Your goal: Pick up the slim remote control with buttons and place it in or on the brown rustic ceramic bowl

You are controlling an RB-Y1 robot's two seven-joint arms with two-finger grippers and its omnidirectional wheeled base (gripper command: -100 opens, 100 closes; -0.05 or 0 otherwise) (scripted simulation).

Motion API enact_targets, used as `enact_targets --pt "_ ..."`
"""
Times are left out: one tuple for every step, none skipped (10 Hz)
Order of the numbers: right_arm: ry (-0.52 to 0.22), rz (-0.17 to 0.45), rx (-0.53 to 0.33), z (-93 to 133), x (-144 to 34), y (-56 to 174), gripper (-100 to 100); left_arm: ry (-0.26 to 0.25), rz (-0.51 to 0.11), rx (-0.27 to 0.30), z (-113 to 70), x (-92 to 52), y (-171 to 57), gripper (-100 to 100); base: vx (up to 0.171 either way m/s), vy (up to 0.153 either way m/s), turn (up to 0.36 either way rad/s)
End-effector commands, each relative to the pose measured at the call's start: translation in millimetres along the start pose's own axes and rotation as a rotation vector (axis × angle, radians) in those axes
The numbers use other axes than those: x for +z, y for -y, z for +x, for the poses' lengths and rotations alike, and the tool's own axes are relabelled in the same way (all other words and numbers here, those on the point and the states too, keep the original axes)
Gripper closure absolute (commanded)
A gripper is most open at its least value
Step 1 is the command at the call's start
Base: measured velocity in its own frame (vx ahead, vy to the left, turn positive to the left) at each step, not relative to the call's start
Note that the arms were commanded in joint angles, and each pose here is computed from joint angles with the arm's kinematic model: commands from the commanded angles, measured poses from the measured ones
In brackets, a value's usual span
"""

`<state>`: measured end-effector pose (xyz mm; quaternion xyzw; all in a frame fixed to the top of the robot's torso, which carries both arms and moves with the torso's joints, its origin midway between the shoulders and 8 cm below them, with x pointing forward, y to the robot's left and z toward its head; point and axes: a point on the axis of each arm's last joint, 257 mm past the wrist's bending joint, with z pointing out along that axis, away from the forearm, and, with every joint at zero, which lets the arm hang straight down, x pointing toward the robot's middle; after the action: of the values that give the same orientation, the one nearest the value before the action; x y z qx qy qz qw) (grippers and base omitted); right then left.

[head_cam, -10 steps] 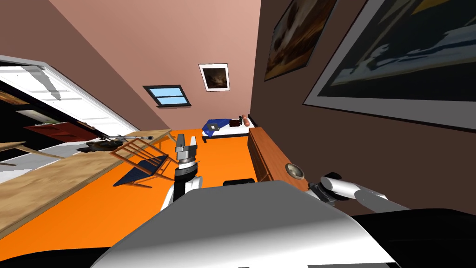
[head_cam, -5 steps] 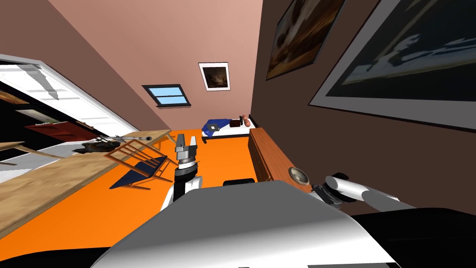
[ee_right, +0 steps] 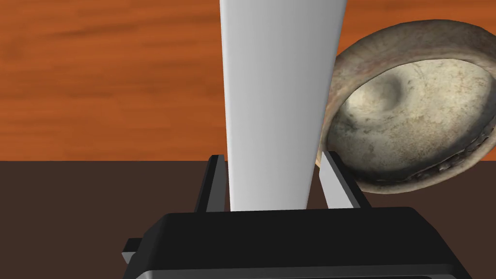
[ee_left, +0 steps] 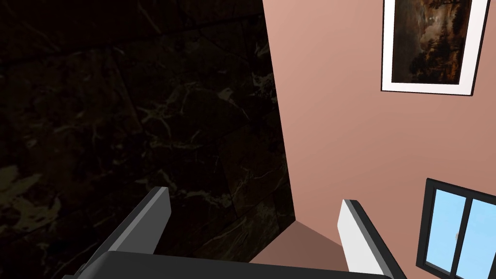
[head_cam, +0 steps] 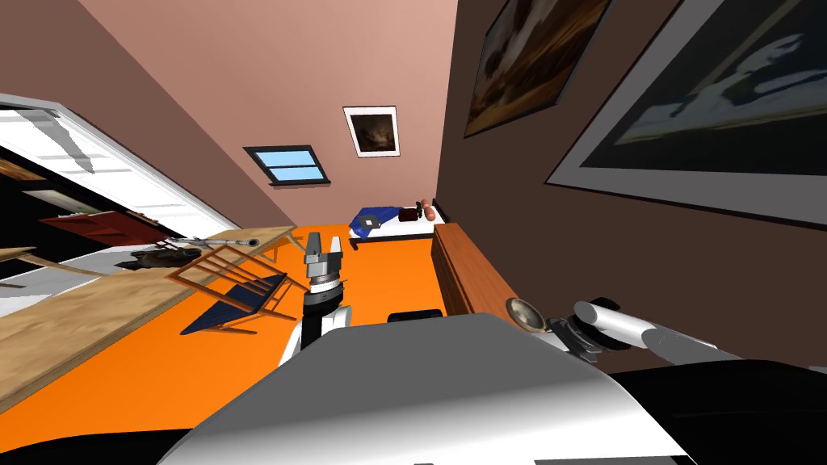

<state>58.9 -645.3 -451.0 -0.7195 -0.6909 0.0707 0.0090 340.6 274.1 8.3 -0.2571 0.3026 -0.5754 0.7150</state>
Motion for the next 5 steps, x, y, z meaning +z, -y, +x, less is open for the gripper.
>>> enact_targets --pt "-0.013 -0.005 0.020 -0.8 -5.8 -3.8 100 0.000 0.000 0.000 0.0 0.0 0.0 0 0.083 -0.026 -0.005" --pt "-0.020 -0.009 0.031 -0.9 -8.9 -5.5 100 0.000 0.000 0.000 0.0 0.0 0.0 0 0.075 -0.025 0.005" --pt "-0.028 -0.013 0.040 -0.7 -11.8 -7.6 100 0.000 0.000 0.000 0.0 0.0 0.0 0 0.070 -0.020 -0.001" --pt "-0.042 -0.025 0.056 0.1 -17.5 -13.1 100 0.000 0.000 0.000 0.0 0.0 0.0 0 0.080 -0.017 -0.008" --pt "-0.048 -0.032 0.062 0.7 -20.2 -16.6 100 0.000 0.000 0.000 0.0 0.0 0.0 0 0.089 -0.025 -0.008"
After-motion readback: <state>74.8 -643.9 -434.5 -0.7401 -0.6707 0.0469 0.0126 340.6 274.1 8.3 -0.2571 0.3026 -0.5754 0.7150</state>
